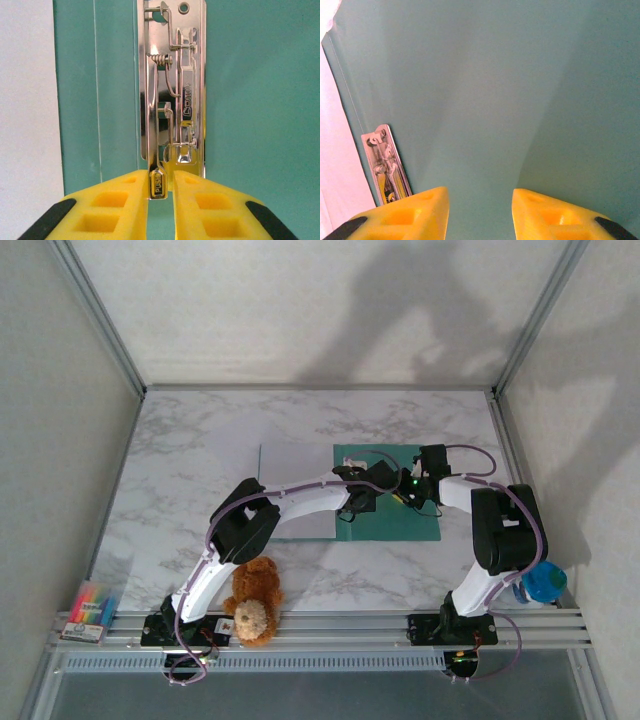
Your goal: Put the files into the folder
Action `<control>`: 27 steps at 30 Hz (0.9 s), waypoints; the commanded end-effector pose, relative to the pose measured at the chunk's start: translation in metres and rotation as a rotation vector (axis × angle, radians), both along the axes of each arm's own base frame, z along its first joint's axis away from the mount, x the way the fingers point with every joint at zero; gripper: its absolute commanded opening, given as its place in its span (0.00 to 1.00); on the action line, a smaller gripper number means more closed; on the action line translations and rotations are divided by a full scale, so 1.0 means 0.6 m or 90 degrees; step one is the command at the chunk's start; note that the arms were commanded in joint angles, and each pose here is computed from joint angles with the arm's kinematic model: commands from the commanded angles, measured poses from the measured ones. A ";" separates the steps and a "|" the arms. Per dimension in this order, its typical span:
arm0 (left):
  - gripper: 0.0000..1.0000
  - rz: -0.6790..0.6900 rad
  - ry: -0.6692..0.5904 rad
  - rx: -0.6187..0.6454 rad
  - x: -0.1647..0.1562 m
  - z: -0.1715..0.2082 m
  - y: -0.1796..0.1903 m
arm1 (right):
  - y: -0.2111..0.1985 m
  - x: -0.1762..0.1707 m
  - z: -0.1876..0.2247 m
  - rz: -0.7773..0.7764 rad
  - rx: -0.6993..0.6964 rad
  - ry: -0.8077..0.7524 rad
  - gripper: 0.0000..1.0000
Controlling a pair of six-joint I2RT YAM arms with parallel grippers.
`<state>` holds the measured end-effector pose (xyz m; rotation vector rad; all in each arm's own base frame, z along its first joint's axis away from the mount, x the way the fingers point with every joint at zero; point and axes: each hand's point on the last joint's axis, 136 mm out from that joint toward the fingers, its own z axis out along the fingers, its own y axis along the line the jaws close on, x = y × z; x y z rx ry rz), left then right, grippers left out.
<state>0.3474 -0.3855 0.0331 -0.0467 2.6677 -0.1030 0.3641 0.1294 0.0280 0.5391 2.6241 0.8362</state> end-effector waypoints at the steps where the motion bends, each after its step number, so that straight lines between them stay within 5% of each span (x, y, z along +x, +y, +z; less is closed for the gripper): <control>1: 0.21 0.012 0.001 0.000 -0.004 0.016 0.009 | 0.010 -0.008 -0.009 0.019 0.001 0.015 0.38; 27: 0.16 0.004 0.032 -0.028 -0.010 -0.010 -0.006 | 0.027 -0.019 -0.027 0.023 0.038 0.043 0.38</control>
